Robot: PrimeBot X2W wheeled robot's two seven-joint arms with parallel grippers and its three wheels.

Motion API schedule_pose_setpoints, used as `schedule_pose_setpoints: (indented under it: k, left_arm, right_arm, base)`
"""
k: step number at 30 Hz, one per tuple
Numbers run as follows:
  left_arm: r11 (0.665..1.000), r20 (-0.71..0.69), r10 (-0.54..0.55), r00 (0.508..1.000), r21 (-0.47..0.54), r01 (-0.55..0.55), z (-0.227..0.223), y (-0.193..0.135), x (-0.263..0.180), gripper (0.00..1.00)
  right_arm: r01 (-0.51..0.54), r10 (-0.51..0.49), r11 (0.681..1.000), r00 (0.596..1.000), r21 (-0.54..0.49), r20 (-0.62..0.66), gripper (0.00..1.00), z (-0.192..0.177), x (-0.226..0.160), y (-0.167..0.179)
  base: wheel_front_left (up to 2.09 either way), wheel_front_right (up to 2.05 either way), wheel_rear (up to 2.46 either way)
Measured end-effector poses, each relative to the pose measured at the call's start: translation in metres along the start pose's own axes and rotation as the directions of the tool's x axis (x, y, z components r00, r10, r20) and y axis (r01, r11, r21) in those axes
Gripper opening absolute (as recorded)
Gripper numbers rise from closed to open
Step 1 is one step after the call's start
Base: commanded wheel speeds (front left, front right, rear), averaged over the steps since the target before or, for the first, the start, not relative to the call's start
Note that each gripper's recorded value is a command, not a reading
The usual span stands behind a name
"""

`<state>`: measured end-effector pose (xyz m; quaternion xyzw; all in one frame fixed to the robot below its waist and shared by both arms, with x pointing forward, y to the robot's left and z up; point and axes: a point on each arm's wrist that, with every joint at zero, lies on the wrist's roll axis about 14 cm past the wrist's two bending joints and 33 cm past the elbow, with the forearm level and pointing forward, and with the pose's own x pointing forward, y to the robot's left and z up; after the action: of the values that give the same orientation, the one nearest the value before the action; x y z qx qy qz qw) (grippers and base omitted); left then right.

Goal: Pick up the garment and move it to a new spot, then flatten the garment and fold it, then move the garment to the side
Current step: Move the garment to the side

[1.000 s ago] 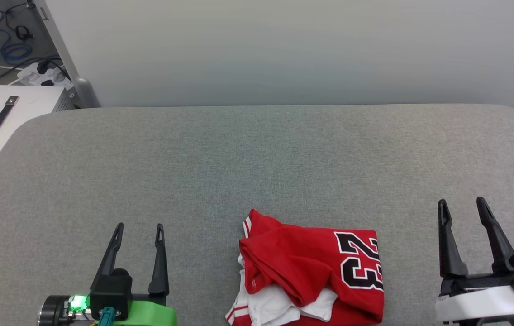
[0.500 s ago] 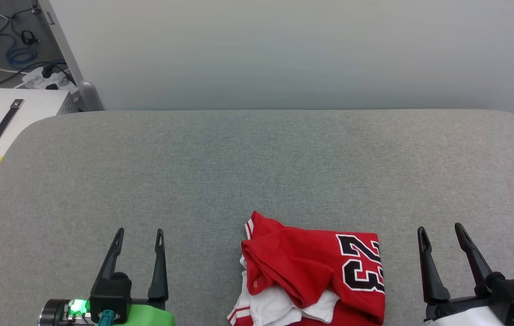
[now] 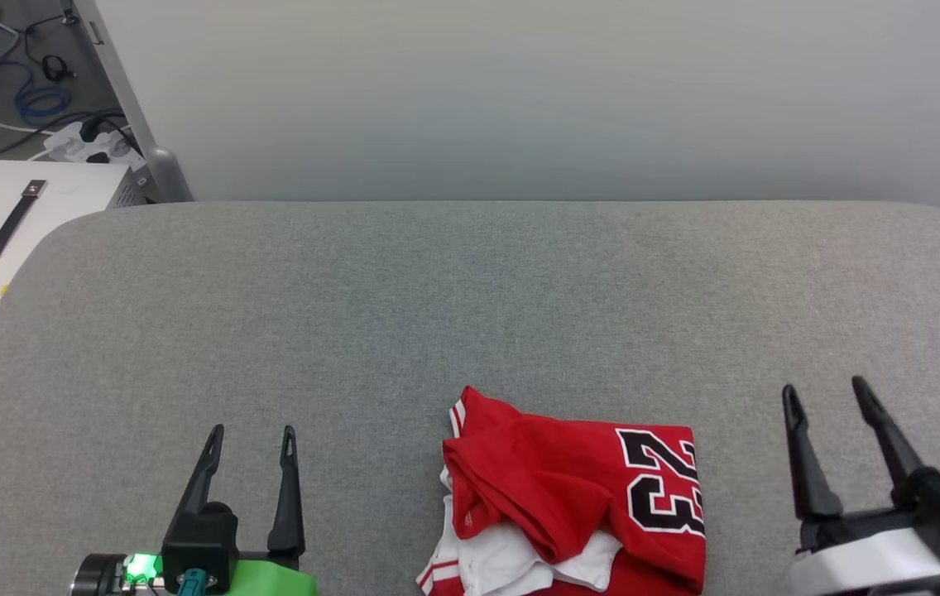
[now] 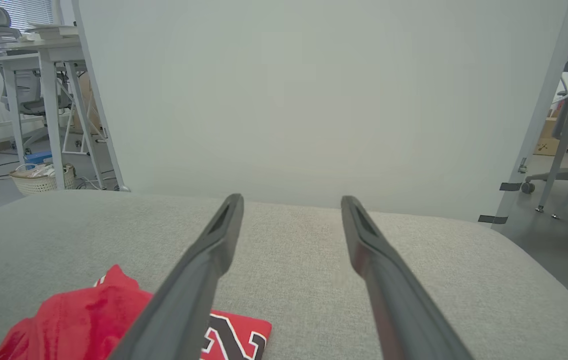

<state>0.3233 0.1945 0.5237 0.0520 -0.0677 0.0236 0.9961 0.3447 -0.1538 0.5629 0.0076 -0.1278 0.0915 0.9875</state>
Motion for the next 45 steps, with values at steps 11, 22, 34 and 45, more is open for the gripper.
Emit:
schedule_pose_setpoints:
  k: [11, 22, 34, 45]
  left_arm:
    - [1.000, -0.033, -0.004, 0.999, -0.004, 0.004, -0.010, -0.001, 0.002, 1.00]
    - [1.000, -0.067, 0.006, 0.998, -0.006, -0.006, -0.020, 0.001, 0.007, 1.00]
    - [1.000, -0.082, 0.015, 0.996, -0.018, -0.017, -0.025, 0.000, 0.015, 1.00]
    - [0.999, -0.112, 0.031, 0.993, -0.014, -0.033, -0.036, 0.003, 0.027, 1.00]
  right_arm:
    - [-0.078, 0.092, 0.989, 0.990, -0.125, 0.111, 1.00, 0.059, 0.069, -0.019]
    - [-0.293, 0.295, 0.953, 0.821, 0.083, -0.489, 1.00, -0.033, 0.075, 0.012]
    - [-0.251, 0.414, 0.909, 0.439, 0.334, -0.798, 1.00, -0.115, 0.016, 0.026]
    - [-0.182, 0.471, 0.881, 0.263, 0.436, -0.842, 1.00, -0.173, -0.014, 0.049]
  base:
    - [0.00, 0.00, 0.00]
    - [0.00, 0.00, 0.00]
    - [0.00, 0.00, 0.00]
    - [0.00, 0.00, 0.00]
